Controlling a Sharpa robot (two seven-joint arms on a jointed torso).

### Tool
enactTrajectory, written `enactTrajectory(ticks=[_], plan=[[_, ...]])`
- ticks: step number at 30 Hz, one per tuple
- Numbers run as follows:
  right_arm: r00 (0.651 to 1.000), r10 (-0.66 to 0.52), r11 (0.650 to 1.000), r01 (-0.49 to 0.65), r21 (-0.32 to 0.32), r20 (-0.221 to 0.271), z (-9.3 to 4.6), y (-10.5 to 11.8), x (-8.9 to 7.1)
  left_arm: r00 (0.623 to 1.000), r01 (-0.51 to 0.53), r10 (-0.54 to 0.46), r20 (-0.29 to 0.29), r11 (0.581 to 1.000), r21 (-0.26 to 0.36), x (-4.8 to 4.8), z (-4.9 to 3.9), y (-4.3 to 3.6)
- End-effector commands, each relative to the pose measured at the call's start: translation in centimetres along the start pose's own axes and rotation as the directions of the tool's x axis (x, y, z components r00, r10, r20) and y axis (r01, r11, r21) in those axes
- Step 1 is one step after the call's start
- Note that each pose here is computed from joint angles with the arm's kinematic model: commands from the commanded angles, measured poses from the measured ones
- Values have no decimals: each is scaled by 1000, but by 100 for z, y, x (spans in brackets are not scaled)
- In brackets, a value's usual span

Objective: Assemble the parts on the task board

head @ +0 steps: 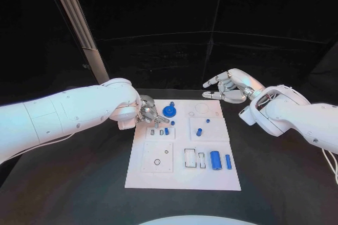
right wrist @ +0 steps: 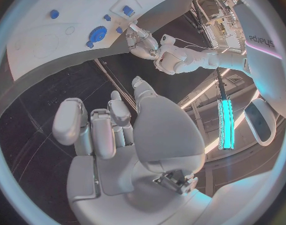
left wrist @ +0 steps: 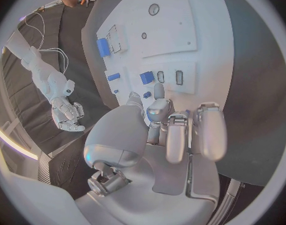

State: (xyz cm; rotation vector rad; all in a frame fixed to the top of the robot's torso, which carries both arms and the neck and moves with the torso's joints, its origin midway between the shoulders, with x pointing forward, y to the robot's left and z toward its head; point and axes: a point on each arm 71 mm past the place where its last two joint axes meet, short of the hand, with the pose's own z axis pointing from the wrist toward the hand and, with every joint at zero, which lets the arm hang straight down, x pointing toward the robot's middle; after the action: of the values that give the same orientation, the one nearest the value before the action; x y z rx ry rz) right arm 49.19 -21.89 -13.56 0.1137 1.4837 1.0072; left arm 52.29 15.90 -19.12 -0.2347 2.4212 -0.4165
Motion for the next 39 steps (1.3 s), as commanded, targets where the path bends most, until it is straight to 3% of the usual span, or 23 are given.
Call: enactTrajectory(ticks=[1, 18, 31, 39], plan=[[1000, 8, 1000, -8, 4, -20, 17, 4, 8, 999, -44, 44, -2, 998, -39, -5, 12, -11], [1000, 6, 1000, -6, 16, -22, 52, -6, 29, 996, -85, 83, -36, 995, -45, 41, 118, -198], [1000, 6, 1000, -6, 14, -27, 66, 5, 44, 992, -111, 107, -63, 993, -47, 77, 174, -262], [1000, 6, 1000, -5, 16, -28, 67, 3, 45, 991, -117, 112, -72, 991, -58, 68, 195, -248]])
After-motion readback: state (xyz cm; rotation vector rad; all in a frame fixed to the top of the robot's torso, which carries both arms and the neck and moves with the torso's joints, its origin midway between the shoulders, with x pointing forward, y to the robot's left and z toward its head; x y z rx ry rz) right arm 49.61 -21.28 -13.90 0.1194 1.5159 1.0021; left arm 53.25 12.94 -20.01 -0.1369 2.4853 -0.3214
